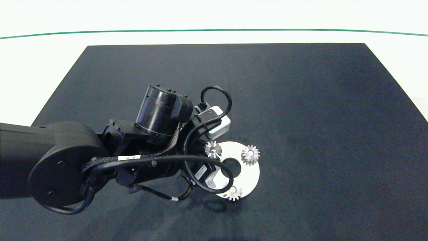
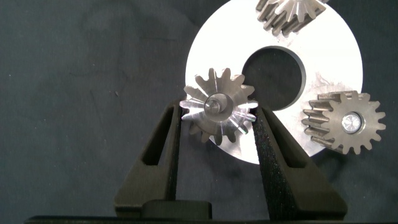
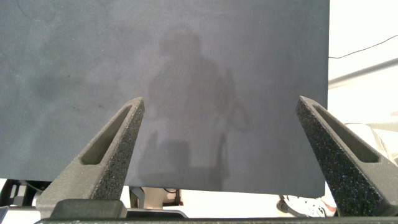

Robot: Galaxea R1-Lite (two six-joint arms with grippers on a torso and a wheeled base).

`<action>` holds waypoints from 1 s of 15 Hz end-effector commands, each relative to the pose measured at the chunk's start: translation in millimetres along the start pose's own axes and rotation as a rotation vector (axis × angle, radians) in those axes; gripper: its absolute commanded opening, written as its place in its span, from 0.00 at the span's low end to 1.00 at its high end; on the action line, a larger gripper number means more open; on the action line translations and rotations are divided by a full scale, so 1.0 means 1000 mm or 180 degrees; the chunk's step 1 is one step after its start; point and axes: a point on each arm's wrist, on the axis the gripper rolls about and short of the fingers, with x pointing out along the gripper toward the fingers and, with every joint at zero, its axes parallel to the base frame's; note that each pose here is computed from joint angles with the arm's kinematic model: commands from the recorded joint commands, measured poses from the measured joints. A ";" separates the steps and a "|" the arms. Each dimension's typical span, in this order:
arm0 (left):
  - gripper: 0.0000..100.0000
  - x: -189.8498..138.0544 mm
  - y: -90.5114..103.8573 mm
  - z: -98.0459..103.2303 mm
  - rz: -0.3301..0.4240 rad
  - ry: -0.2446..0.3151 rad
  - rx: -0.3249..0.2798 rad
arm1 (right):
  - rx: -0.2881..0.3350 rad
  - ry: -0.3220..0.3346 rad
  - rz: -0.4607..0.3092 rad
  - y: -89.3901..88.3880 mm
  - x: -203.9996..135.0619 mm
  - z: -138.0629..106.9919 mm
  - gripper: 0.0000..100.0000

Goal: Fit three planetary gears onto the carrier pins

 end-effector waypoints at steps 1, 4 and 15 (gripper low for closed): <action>0.01 0.000 0.001 -0.001 0.0015 0.0008 -0.0002 | -0.0005 0.0015 -0.0017 0.000 0.000 0.000 1.00; 0.01 0.001 0.003 -0.003 0.0022 0.0033 0.0000 | -0.0004 0.0011 -0.0018 0.000 0.000 -0.001 1.00; 0.01 0.000 0.006 -0.003 0.0050 0.0032 -0.0007 | -0.0005 0.0015 -0.0017 0.000 0.000 0.000 1.00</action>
